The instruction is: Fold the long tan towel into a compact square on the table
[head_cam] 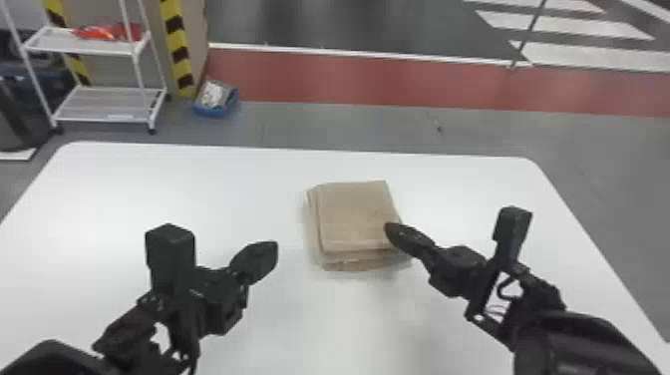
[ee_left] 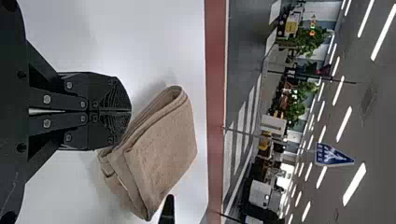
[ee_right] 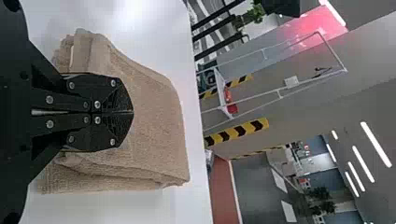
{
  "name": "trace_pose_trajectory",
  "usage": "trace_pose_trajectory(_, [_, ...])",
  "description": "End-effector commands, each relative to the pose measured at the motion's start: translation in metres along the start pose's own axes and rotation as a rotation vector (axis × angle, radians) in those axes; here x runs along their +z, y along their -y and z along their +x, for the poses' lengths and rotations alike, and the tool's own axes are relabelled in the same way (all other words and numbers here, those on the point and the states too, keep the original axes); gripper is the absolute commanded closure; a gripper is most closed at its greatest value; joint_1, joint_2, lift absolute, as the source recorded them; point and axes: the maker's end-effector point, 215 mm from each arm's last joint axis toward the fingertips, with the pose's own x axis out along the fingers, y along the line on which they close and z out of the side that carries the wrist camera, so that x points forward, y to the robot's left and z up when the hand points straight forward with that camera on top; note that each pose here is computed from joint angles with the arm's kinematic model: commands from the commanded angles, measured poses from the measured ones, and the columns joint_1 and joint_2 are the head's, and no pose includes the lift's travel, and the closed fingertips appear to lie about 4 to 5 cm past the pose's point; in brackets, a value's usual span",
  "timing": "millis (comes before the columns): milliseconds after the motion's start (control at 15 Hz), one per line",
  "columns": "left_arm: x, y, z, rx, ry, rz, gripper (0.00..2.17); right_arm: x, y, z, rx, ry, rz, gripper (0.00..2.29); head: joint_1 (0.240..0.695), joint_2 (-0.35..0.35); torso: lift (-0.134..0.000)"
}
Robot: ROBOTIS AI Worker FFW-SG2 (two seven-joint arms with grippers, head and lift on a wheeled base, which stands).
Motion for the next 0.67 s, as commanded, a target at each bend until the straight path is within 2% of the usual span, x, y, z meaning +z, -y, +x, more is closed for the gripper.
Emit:
trace_pose_trajectory(0, [0.006, -0.008, -0.005, 0.018, 0.009, 0.000, 1.93, 0.028, -0.004, -0.020, -0.002, 0.064, -0.010, 1.24, 0.695, -0.143, -0.124])
trace_pose_trajectory(67, [0.013, -0.012, -0.007, 0.030, 0.023, 0.003, 1.92, 0.039, -0.001, -0.031, -0.016, 0.086, -0.018, 0.81, 0.695, -0.147, -0.124])
trace_pose_trajectory(133, [0.018, -0.017, -0.010, 0.045, 0.033, 0.006, 1.63, 0.048, 0.007, -0.042, -0.043, 0.103, -0.025, 0.36, 0.695, -0.150, -0.124])
trace_pose_trajectory(200, [0.027, -0.023, -0.013, 0.059, 0.055, 0.009, 0.88, 0.055, 0.010, -0.045, -0.064, 0.107, -0.046, 0.26, 0.695, -0.154, -0.124])
trace_pose_trajectory(267, [0.039, -0.034, -0.017, 0.088, 0.089, 0.014, 0.06, 0.048, 0.020, -0.050, -0.106, 0.070, -0.059, 0.14, 0.695, -0.159, -0.124])
trace_pose_trajectory(400, [0.069, -0.057, -0.027, 0.181, 0.188, 0.059, 0.00, 0.046, 0.027, -0.056, -0.137, 0.027, -0.071, 0.08, 0.695, -0.162, -0.124])
trace_pose_trajectory(600, [0.117, -0.092, -0.051, 0.347, 0.353, 0.132, 0.03, 0.067, 0.022, -0.063, -0.158, 0.042, -0.103, 0.08, 0.695, -0.131, -0.124])
